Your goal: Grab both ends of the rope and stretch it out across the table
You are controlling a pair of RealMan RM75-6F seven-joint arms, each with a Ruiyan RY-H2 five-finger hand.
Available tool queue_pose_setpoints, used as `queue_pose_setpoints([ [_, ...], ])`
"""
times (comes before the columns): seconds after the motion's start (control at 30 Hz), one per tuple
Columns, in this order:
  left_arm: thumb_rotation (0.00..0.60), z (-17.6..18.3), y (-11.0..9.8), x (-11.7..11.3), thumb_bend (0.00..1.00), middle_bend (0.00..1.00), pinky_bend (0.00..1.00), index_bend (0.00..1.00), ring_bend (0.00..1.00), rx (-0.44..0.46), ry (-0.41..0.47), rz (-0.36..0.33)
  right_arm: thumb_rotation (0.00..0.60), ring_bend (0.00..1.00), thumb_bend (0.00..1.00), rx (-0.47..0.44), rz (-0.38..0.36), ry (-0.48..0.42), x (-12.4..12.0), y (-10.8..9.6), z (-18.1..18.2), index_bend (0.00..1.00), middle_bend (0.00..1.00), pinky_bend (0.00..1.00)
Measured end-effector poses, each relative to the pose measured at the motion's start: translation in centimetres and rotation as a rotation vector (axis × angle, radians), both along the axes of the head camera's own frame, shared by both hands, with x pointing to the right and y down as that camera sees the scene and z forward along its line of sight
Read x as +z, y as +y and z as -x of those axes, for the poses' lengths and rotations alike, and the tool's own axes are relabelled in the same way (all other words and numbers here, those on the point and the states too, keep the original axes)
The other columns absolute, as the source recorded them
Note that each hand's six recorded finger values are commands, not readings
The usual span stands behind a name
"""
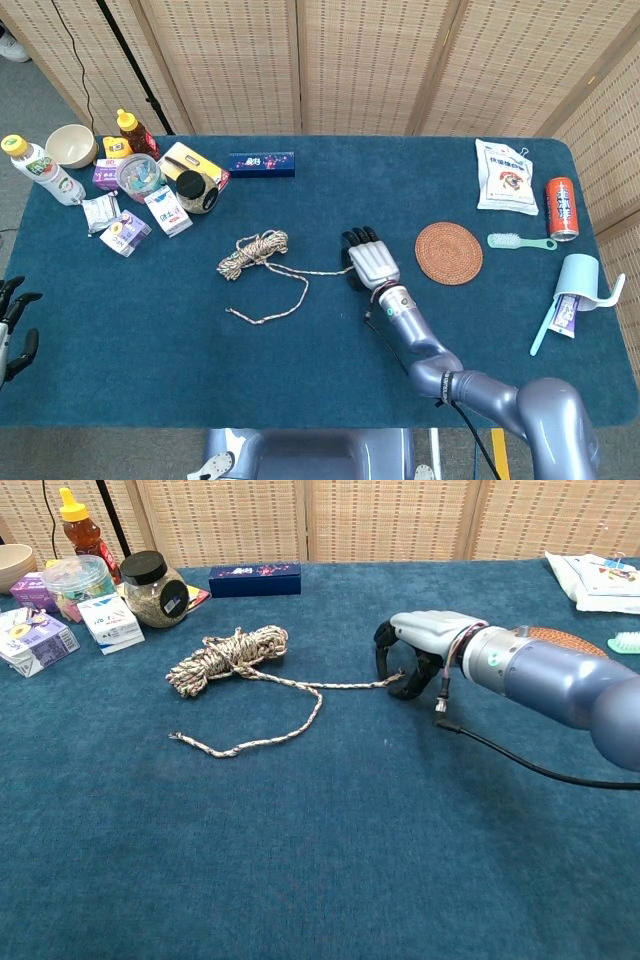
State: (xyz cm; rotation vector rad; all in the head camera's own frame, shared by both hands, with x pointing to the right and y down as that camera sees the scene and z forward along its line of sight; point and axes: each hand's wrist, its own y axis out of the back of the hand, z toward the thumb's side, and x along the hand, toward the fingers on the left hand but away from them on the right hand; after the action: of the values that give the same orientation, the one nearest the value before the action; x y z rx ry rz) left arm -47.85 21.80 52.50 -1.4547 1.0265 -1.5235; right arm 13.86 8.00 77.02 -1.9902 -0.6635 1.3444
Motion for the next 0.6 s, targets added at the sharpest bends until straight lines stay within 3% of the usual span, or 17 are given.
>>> queue_pose_setpoints([
  [0.6, 0.600, 0.61, 0.16, 0.06, 0.48, 0.14, 0.00, 0.27, 0.09, -0.013, 0.000, -0.001, 0.600, 0.00, 0.42, 0.009, 0.009, 0.016, 0.69, 0.05, 0.45, 0.49, 0.15, 0.00],
])
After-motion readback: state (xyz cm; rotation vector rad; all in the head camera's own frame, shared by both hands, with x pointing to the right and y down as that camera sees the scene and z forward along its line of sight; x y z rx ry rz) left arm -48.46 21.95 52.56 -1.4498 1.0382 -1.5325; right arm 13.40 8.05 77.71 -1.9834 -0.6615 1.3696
